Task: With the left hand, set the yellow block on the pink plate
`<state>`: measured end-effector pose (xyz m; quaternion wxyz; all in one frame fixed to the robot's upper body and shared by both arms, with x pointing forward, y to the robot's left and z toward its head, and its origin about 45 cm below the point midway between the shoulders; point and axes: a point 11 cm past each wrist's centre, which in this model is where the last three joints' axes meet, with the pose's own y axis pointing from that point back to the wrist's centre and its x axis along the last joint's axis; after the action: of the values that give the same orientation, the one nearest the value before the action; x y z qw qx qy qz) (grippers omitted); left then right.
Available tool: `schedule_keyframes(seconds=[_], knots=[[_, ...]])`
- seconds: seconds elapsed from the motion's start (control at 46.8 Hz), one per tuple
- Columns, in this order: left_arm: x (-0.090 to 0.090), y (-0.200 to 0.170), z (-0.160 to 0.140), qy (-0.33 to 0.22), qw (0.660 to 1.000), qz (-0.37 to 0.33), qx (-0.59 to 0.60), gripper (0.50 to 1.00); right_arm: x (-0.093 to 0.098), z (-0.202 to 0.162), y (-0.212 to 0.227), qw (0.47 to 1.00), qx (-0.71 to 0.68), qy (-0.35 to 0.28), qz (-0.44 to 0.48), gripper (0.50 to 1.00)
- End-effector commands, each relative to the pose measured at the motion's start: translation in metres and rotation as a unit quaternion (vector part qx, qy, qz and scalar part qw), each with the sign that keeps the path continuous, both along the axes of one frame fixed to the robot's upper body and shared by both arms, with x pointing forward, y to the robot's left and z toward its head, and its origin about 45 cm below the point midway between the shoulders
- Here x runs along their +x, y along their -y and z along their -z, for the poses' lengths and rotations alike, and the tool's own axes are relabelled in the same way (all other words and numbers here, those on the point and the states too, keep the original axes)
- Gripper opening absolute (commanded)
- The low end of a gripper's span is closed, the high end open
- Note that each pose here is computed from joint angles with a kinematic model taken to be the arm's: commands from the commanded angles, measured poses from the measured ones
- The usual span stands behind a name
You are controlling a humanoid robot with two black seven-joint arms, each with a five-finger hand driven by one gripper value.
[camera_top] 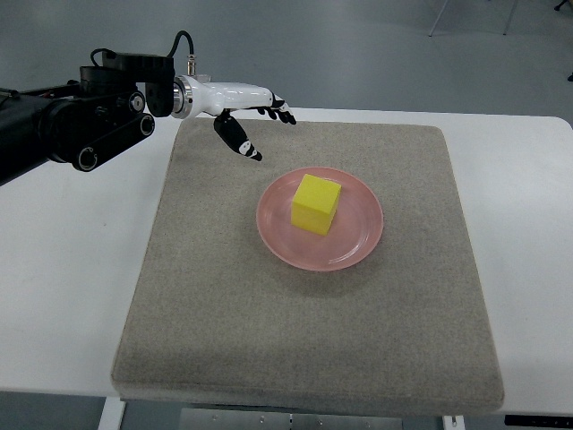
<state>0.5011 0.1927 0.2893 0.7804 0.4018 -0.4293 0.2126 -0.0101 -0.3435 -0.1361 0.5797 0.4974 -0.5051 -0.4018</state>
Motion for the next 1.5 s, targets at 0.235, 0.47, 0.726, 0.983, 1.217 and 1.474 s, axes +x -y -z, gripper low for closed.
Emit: schedule_keyframes(seconds=[0.235,0.47,0.726,0.983,1.217,1.474], knots=[[0.024,-0.057,-0.003,0.067,0.991,-0.113,-0.036,0.879,0.0,0.0,0.0,1.0,0.0,0.0,0.0,0.924],[0.03,-0.084,-0.002,0.1,0.968,-0.2,-0.114,0.921,0.0,0.0,0.0,1.0,0.0,0.0,0.0,0.924],[0.026,-0.09,0.025,0.109,0.916,-0.303,-0.238,0.958,0.0,0.0,0.0,1.0,0.0,0.0,0.0,0.924],[0.024,-0.099,0.04,0.053,0.835,-0.397,-0.377,0.956,0.0,0.0,0.0,1.0,0.0,0.0,-0.001,0.924],[0.023,-0.107,0.05,-0.015,0.723,-0.481,-0.496,0.951,0.0,0.0,0.0,1.0,0.0,0.0,0.0,0.924],[0.025,-0.114,0.05,-0.1,0.618,-0.5,-0.599,0.954,0.0,0.0,0.0,1.0,0.0,0.0,0.0,0.924]])
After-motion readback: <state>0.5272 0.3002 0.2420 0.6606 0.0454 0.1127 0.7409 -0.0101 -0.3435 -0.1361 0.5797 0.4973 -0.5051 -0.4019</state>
